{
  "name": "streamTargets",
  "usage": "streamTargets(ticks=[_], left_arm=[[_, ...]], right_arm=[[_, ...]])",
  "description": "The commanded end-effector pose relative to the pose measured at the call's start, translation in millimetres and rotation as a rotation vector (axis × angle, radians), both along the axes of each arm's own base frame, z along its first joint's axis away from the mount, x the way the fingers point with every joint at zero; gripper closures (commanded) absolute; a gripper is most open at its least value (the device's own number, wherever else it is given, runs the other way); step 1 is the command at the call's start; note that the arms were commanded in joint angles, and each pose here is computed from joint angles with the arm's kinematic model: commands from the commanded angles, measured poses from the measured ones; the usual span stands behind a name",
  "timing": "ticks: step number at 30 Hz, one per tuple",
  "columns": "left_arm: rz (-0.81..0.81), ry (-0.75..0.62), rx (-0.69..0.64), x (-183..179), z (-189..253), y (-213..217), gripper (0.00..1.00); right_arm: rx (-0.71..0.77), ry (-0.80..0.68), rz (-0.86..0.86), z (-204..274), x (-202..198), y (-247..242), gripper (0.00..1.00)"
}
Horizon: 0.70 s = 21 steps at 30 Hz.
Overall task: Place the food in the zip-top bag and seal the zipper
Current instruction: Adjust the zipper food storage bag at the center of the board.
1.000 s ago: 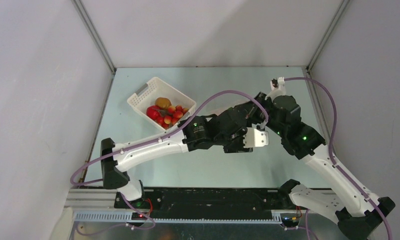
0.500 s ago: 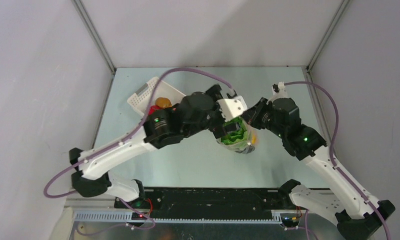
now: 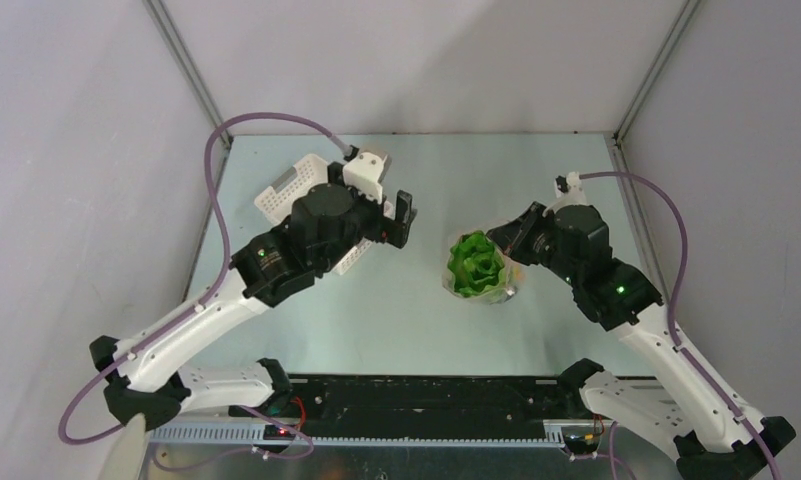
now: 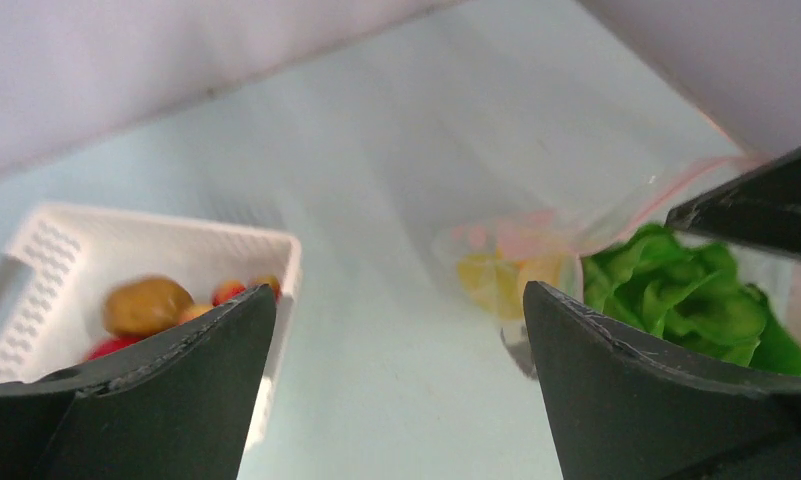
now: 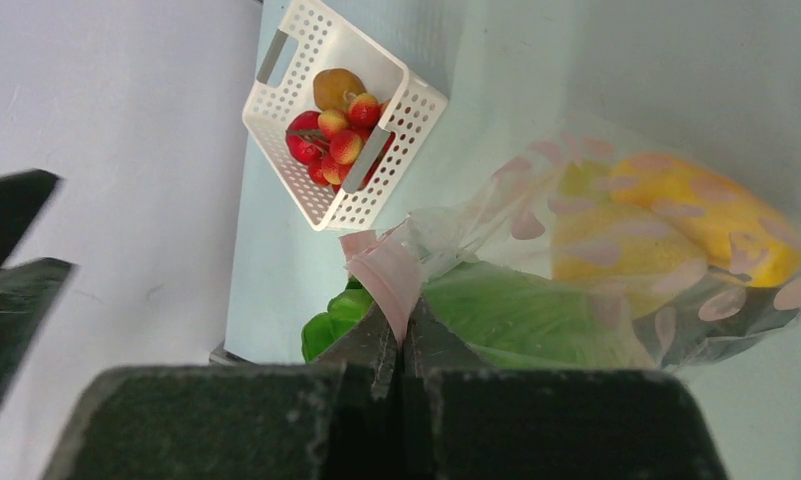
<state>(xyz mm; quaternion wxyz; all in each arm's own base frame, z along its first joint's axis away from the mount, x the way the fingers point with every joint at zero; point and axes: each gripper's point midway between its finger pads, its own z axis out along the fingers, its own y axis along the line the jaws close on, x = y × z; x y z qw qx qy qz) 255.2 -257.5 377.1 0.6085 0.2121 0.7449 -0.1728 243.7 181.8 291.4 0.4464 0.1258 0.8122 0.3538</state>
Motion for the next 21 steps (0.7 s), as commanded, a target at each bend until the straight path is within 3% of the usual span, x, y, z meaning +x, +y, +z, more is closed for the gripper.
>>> streamTargets(ticks=[1,14,21], left_arm=[[-0.034,0.186,-0.183,-13.2,-36.7,-9.2,0.0],[-0.234,0.499,-0.241,-43.9,-119.3,-63.7,0.02],[-0.212,0.572,-0.224,-35.4,-140.8,-79.6,0.17]], right_arm=[[0.032,-0.077,0.011,19.7,2.7,0.6,1.0],[0.04,-0.055,-0.004,10.8,2.7,-2.5,1.0],[0.043,-0.057,-0.008,11.7,2.0,-3.6,1.0]])
